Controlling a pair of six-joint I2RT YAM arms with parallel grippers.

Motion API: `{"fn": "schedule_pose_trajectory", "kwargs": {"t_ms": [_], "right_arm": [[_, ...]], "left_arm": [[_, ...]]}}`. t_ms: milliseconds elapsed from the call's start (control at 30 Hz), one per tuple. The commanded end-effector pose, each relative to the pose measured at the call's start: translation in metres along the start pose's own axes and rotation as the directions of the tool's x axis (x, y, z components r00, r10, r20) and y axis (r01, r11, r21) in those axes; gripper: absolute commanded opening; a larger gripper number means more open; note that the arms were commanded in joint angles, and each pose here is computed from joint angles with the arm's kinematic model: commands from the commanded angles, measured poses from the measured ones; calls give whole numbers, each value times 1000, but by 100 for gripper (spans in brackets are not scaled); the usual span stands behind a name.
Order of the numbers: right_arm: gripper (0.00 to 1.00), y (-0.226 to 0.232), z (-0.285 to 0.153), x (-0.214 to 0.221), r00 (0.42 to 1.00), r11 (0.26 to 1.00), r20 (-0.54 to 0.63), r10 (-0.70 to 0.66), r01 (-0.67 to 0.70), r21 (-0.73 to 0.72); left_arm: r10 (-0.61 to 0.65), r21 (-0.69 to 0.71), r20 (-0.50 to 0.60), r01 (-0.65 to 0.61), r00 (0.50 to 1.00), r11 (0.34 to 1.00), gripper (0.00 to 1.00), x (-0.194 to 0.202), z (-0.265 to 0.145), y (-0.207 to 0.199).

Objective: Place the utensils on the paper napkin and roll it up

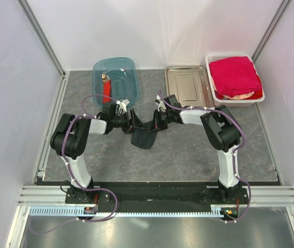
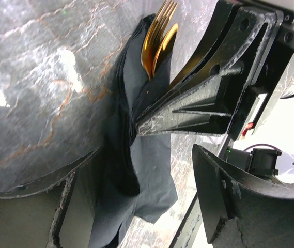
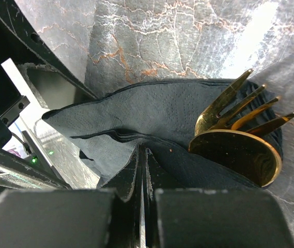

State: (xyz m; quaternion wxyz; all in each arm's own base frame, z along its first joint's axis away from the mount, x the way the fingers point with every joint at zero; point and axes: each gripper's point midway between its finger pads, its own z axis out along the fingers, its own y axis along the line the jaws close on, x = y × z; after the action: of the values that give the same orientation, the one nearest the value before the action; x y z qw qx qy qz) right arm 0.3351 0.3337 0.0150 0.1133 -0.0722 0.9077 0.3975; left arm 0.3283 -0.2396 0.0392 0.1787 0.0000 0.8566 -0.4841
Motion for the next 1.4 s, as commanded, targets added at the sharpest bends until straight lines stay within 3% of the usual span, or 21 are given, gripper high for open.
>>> {"fn": "schedule_pose_trajectory", "kwargs": {"t_ms": [0, 400, 833, 1167, 1367], "right_arm": [[1, -54, 15, 34, 996, 985, -70, 51, -39, 166], [0, -57, 13, 33, 997, 983, -64, 46, -34, 179], [0, -56, 10, 33, 997, 984, -67, 34, -21, 175], [0, -57, 9, 32, 997, 985, -67, 31, -19, 173], [0, -58, 9, 32, 997, 985, -69, 28, -15, 174]], "left_arm": [[-44, -59, 1, 44, 999, 997, 77, 1, 11, 21], [51, -100, -37, -54, 998, 994, 70, 22, -24, 8], [-35, -140, -43, 29, 998, 990, 62, 32, -43, 23], [-150, -180, -37, 141, 988, 973, 65, 61, -52, 31], [-103, -139, 74, 112, 992, 984, 66, 36, -50, 24]]}}
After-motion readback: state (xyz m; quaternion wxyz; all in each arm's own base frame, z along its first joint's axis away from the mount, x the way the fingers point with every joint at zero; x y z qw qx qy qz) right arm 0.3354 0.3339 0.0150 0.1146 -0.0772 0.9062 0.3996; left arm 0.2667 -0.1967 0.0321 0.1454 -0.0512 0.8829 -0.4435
